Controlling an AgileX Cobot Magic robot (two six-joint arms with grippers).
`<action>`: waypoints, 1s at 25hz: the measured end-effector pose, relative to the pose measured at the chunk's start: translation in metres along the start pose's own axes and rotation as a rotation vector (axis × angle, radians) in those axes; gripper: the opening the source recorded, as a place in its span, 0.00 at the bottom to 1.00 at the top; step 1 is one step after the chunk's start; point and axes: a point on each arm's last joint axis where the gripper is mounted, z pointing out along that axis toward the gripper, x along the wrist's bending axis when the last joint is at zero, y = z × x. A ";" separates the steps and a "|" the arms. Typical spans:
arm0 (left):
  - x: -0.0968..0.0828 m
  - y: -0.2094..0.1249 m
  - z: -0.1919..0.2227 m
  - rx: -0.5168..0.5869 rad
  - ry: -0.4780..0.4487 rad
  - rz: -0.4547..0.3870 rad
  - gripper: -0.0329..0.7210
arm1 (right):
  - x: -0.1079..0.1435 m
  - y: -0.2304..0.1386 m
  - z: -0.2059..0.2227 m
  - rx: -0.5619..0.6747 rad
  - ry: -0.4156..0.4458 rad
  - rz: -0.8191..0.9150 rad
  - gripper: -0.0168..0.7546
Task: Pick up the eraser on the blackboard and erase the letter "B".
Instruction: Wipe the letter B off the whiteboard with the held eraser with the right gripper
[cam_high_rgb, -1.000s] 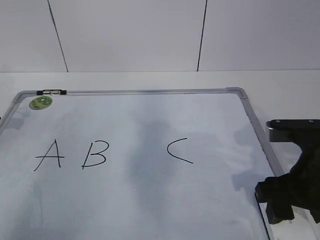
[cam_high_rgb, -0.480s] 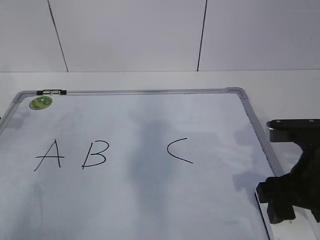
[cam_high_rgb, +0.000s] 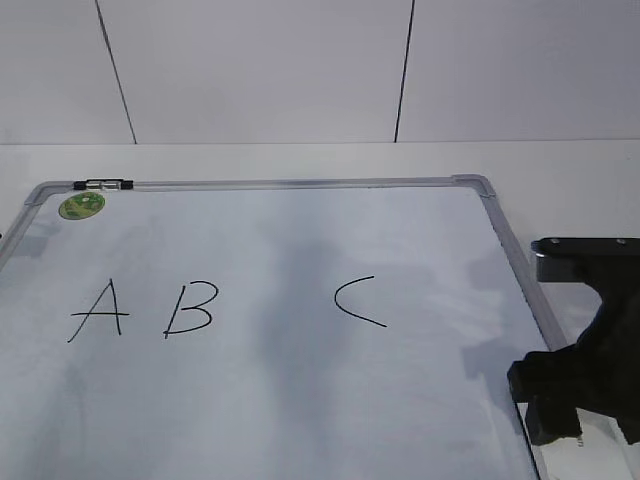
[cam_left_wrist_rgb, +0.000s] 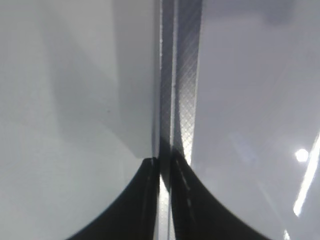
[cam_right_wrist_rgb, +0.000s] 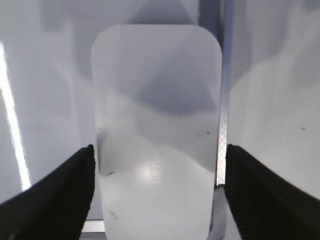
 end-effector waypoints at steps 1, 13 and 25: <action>0.000 0.000 0.000 0.000 0.000 0.000 0.13 | 0.000 0.000 0.000 -0.001 0.002 0.001 0.81; 0.000 0.000 0.000 0.004 -0.001 0.000 0.13 | 0.004 0.002 0.017 0.069 -0.012 0.011 0.81; 0.000 0.000 0.000 0.004 -0.001 0.000 0.13 | 0.005 0.004 0.018 0.053 -0.001 0.014 0.80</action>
